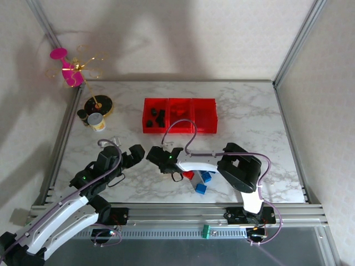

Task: Sort the legos into containers by color
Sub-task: Pick up the lego from the bottom-center of the table, then place the lego in the container.

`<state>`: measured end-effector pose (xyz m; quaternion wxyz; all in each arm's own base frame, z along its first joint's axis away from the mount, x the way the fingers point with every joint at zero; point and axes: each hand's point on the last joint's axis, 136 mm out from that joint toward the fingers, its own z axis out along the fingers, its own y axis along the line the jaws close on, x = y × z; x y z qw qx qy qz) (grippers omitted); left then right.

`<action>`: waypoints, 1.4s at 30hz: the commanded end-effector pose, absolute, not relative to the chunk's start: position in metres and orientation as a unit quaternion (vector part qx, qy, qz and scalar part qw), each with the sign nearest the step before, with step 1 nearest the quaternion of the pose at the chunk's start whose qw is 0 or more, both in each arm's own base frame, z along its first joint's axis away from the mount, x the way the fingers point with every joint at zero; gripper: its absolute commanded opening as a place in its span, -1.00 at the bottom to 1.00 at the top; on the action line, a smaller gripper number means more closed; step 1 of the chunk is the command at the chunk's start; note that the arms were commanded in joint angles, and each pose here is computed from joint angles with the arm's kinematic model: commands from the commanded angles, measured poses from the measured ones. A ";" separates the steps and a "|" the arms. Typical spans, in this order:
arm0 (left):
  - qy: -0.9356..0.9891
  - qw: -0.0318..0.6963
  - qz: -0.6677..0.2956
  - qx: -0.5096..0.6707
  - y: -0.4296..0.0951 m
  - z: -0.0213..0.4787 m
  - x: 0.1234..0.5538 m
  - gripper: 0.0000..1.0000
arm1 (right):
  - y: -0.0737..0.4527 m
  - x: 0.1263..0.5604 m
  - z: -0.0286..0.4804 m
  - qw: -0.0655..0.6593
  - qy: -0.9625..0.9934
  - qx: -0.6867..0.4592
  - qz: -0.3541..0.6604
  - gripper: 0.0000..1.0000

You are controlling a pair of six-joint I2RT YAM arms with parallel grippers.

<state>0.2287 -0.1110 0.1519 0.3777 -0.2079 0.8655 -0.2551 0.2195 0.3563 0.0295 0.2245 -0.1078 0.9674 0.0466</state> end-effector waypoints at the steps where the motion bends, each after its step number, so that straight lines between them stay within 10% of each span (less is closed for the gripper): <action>1: 0.855 0.392 -0.273 -0.201 -0.116 0.171 0.235 0.99 | 0.355 0.244 0.071 0.266 0.956 -0.103 0.070 -0.43; 25: 0.844 0.420 -0.274 -0.190 -0.141 0.200 0.282 0.99 | 0.333 0.469 0.130 0.405 0.911 -0.064 0.051 -0.40; 42: 0.849 0.408 -0.286 -0.177 -0.150 0.197 0.282 0.99 | 0.327 0.470 0.161 0.416 0.904 -0.075 0.071 0.18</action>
